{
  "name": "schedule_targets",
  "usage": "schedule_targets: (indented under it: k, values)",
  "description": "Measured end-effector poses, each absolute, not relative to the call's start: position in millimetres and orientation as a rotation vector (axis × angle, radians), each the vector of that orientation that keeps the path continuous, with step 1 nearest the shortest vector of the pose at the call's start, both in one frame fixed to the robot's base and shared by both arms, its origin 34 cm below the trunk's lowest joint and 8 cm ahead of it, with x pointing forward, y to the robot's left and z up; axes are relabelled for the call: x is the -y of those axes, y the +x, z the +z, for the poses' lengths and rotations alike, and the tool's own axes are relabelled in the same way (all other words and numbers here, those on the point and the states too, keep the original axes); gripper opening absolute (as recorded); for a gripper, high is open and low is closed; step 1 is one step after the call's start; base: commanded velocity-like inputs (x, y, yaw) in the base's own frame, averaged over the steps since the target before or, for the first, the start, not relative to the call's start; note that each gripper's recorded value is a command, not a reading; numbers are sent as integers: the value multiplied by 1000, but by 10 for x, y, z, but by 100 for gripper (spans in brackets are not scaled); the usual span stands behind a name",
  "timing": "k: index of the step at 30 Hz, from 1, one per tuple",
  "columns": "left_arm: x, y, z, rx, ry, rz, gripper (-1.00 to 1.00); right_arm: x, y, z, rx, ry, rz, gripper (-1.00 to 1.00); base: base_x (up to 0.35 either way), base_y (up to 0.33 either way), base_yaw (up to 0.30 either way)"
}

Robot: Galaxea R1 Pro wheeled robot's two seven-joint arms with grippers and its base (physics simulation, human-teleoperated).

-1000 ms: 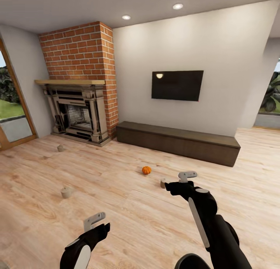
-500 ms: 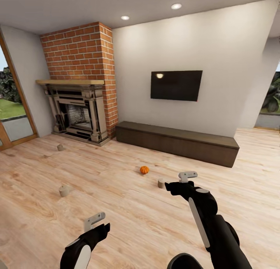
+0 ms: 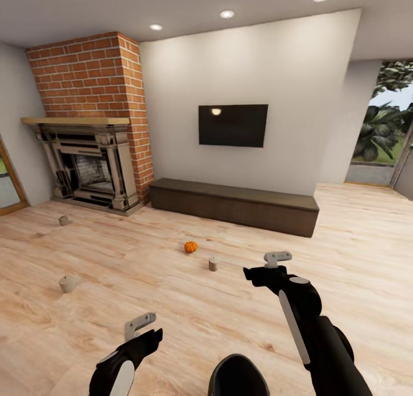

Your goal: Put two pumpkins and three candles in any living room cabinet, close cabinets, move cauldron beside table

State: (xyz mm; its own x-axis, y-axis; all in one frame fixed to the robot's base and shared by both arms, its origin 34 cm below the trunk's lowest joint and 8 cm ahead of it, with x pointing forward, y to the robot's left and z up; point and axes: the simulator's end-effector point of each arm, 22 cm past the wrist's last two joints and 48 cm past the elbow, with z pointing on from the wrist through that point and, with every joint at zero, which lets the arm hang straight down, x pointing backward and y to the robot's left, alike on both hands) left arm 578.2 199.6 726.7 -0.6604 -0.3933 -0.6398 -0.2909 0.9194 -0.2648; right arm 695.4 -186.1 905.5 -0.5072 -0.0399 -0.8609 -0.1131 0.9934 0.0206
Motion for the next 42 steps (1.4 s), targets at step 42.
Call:
schedule_targets:
  k: [42]
  values:
    - [-1994, 5785, 7281, -2331, -482, -182, 100, 1875, 6950, 9132, -2086, -104, 88, 100, 46, -201, -299]
